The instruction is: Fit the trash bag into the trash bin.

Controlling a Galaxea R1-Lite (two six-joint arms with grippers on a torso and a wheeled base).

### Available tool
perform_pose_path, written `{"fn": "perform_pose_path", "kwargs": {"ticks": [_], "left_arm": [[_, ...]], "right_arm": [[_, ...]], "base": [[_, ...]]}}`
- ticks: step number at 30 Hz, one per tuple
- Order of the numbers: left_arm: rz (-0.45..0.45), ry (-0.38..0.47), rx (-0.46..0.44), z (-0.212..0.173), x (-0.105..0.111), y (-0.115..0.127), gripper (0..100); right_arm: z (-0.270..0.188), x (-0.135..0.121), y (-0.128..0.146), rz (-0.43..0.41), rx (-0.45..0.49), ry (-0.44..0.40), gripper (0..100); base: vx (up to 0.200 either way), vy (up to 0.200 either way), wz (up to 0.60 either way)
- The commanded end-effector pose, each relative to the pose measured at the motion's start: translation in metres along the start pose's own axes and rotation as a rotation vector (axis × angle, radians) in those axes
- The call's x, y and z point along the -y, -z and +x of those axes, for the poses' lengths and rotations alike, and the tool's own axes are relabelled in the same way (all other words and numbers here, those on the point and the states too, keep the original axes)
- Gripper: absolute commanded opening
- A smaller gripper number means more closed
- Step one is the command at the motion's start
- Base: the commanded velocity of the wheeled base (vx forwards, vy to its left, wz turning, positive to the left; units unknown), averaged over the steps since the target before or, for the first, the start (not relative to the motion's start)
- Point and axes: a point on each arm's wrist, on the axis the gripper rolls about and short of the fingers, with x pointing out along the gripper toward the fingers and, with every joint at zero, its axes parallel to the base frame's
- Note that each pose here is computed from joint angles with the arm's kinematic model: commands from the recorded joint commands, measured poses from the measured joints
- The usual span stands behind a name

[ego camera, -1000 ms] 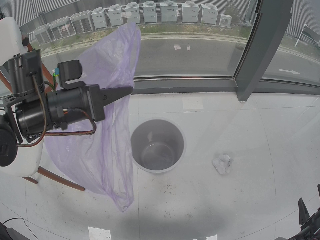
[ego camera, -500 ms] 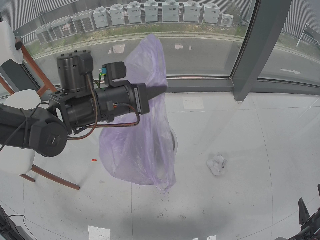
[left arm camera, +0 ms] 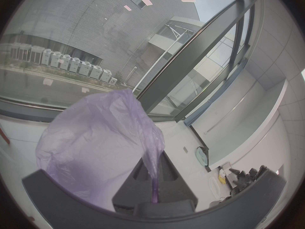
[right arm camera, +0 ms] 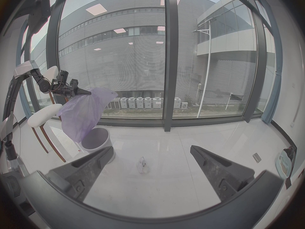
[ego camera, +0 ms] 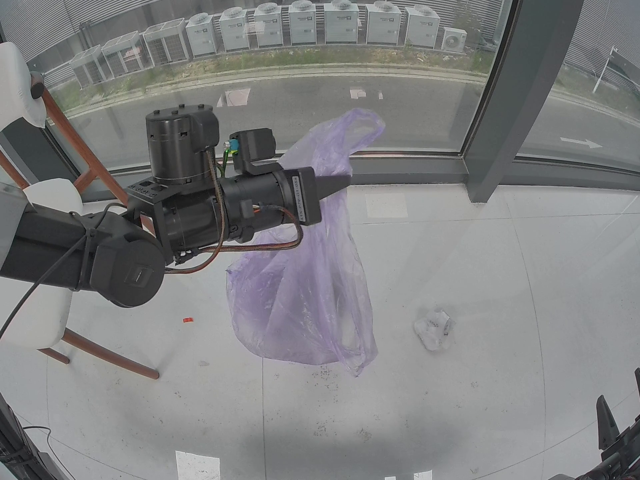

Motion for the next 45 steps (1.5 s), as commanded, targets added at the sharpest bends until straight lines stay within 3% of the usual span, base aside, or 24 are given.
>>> {"fn": "perform_pose_path", "kwargs": {"ticks": [1, 13, 18, 25, 32, 45], "left_arm": [[-0.01, 0.022, -0.006, 0.003, 0.008, 0.002, 0], [-0.059, -0.057, -0.113, -0.009, -0.008, 0.038, 0], [-0.059, -0.182, -0.097, -0.026, -0.044, 0.037, 0], [-0.075, -0.308, -0.059, -0.047, -0.076, 0.032, 0], [-0.057, -0.292, -0.019, -0.049, -0.077, 0.031, 0], [-0.044, -0.268, -0.004, -0.049, -0.075, 0.029, 0]], "right_arm": [[0.001, 0.0, 0.005, 0.0, -0.009, 0.0, 100], [0.001, 0.0, 0.005, 0.002, -0.009, 0.0, 100], [0.001, 0.0, 0.005, 0.002, -0.009, 0.0, 100], [0.001, 0.0, 0.004, 0.0, -0.008, 0.0, 100], [0.001, 0.0, 0.005, 0.0, -0.009, 0.0, 100], [0.001, 0.0, 0.005, 0.0, -0.009, 0.0, 100]], "base": [[0.0, 0.0, 0.0], [0.0, 0.0, 0.0], [0.0, 0.0, 0.0], [0.0, 0.0, 0.0], [0.0, 0.0, 0.0], [0.2, 0.0, 0.0]]}}
